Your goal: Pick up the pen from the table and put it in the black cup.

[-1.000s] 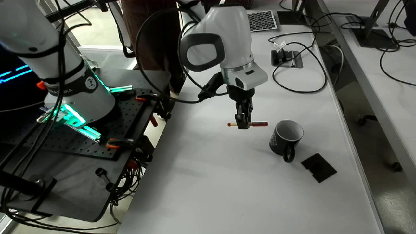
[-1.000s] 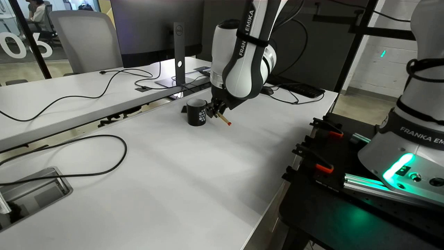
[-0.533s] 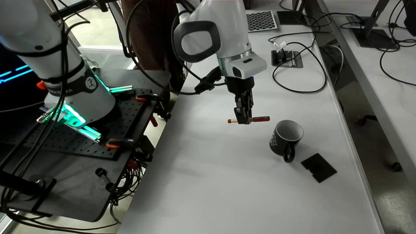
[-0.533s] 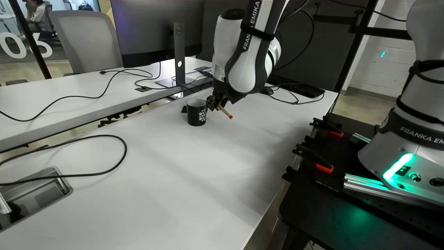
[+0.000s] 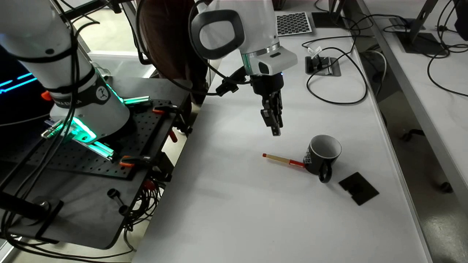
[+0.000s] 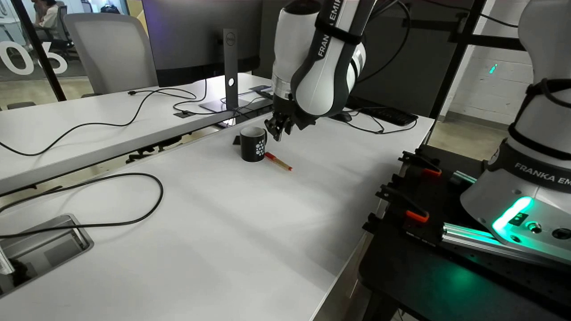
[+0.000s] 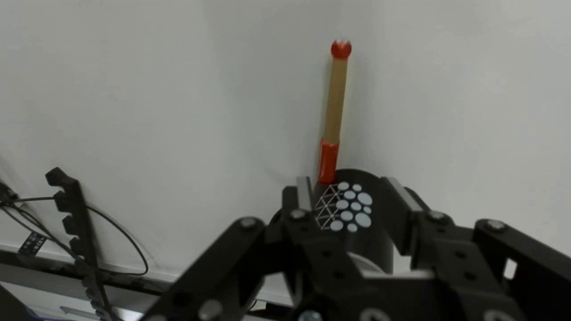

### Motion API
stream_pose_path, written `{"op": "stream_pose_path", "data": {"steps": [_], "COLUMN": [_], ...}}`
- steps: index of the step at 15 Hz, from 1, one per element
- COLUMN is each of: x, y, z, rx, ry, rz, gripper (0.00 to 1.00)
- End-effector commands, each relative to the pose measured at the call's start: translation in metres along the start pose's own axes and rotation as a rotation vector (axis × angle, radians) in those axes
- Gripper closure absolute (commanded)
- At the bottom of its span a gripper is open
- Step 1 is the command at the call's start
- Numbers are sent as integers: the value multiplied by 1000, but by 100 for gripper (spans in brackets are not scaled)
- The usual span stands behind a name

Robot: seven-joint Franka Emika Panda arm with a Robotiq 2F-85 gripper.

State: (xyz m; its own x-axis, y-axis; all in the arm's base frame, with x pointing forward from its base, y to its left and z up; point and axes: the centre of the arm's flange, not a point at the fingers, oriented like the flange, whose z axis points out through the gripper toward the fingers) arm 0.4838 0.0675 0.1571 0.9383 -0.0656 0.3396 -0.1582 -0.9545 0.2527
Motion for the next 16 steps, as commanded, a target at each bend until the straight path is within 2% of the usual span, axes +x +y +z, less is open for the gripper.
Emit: {"op": "stream_pose_path", "data": {"steps": [1, 4, 6, 7, 8, 9, 10, 12, 16], "x": [-5, -15, -16, -15, -14, -13, -12, -9, -13], "y": [-13, -27, -30, -31, -31, -29, -28, -27, -26], "z": [31, 47, 55, 58, 60, 62, 63, 65, 59], "rx": [43, 90, 123, 141, 153, 166, 173, 188, 187], "ry": [-160, -254, -279, -289, -297, -301, -307, -315, -317], "rz": [-67, -101, -102, -103, -102, -99, -96, -93, -71], "gripper": [24, 1, 0, 28, 26, 2, 5, 0, 0]}}
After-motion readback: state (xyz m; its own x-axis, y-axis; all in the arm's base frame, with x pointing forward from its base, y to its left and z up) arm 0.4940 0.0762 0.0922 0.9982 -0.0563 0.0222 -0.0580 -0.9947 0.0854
